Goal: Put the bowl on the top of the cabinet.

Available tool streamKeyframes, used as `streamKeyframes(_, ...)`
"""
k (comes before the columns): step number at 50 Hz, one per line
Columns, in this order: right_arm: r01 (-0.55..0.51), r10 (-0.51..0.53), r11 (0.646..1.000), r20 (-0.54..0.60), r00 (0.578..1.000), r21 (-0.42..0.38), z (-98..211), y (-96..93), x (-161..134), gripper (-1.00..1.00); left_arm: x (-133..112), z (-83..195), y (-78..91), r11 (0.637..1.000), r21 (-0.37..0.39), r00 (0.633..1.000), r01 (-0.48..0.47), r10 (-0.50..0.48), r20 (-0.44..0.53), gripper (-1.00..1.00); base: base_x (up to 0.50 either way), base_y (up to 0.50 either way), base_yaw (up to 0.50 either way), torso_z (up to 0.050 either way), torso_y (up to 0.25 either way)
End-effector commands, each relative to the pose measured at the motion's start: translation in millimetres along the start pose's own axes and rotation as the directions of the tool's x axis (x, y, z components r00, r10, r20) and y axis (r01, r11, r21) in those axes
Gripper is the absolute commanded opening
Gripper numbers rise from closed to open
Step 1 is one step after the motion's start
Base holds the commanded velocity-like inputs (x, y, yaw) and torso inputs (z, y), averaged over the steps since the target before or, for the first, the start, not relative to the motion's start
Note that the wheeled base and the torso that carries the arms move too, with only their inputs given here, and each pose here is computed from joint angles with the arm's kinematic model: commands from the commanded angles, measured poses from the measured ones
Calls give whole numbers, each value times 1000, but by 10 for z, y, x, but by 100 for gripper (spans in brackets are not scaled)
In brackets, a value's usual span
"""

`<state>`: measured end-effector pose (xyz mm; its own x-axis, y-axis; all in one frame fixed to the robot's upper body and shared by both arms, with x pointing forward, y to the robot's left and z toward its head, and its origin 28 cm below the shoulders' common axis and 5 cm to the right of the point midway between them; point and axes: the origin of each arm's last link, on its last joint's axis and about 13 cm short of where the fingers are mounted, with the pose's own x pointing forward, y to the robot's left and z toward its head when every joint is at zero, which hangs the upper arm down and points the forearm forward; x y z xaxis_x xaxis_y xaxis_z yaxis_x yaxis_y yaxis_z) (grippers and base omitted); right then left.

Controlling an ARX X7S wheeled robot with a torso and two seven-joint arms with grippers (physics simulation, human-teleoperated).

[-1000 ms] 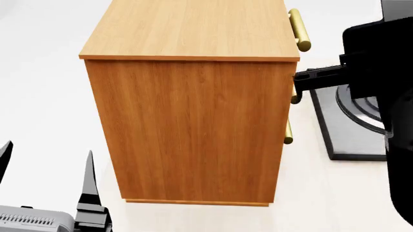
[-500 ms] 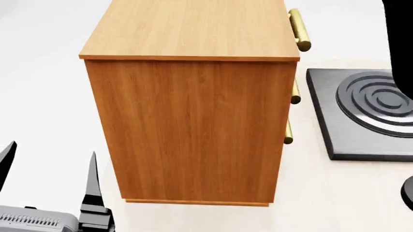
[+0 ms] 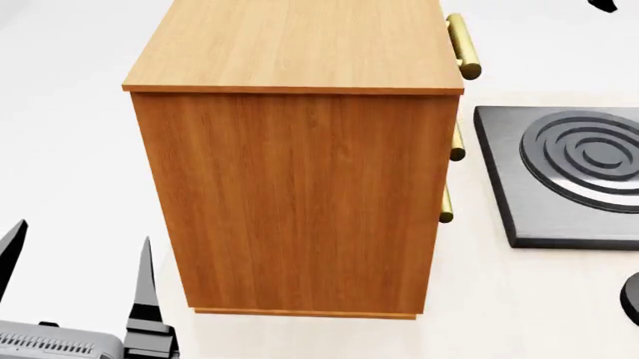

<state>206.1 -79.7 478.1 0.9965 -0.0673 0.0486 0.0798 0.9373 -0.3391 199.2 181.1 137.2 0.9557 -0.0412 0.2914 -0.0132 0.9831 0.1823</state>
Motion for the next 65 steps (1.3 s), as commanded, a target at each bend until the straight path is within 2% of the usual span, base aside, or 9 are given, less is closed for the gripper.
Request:
streamKeyframes(1,-32,33,999,40,999,-12,62,140,-28,-100,-13,7,9,1000,1,1000,-2,2,2,100,0,0,0,0,0)
streamKeyframes(11,-50,52,998,64,997,-26,15,265,5,-100,-9,-7,8,1000,0,1000,-3,3,-1,100,0,0,0,0,0)
streamKeyframes(29,-131,136,989,79,988,-68,-120,602,25,-100,-21,-18,22,1000,-5,1000,-7,7,-2,100,0,0,0,0,1)
streamKeyframes(65,-163,168,981,32,985,-107,-412,857,248,-100,-29,-34,24,1000,-12,1000,-10,10,-6,100,0,0,0,0,1)
